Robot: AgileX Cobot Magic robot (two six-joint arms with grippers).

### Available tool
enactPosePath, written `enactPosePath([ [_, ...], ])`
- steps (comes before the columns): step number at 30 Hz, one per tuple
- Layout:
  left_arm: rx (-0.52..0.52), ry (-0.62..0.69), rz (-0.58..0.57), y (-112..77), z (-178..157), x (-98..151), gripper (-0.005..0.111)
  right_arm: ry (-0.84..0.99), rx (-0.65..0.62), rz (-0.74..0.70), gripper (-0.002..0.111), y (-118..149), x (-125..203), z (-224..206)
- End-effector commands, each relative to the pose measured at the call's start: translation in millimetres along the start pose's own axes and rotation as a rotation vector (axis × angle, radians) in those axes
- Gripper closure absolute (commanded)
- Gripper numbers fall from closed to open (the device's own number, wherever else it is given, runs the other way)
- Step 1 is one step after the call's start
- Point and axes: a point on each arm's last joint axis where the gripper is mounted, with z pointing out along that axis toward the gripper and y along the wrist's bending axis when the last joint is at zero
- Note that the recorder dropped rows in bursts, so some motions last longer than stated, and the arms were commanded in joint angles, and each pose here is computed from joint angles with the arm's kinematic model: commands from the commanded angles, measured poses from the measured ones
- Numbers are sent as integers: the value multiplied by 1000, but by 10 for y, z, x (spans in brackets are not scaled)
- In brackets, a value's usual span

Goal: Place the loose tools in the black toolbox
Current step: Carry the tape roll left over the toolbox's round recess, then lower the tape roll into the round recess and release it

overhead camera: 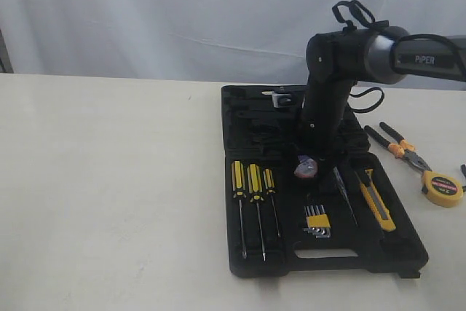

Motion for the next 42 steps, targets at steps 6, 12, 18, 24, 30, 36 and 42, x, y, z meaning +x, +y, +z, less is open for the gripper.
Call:
enactPosePath([
  [6, 6, 1, 0, -3, 2, 12, 107, 12, 2, 5, 38, -6, -1, 8],
  [12, 9, 1, -7, -5, 2, 12, 107, 6, 1, 5, 38, -5, -8, 8],
  [18, 9, 1, -7, -5, 2, 12, 107, -13, 3, 3, 38, -10, -4, -110],
  [24, 9, 1, -7, -5, 2, 12, 107, -64, -5, 3, 42, -4, -43, -492],
  [30, 9, 1, -7, -5, 2, 12, 107, -95, -8, -33, 108, 1, -77, -661],
  [36, 9, 1, -7, -5, 2, 12, 107, -54, 0, -50, 108, 3, -101, -465],
  [42, 9, 1, -7, -5, 2, 12, 107, -35, 44, -66, 108, -27, -150, -213],
])
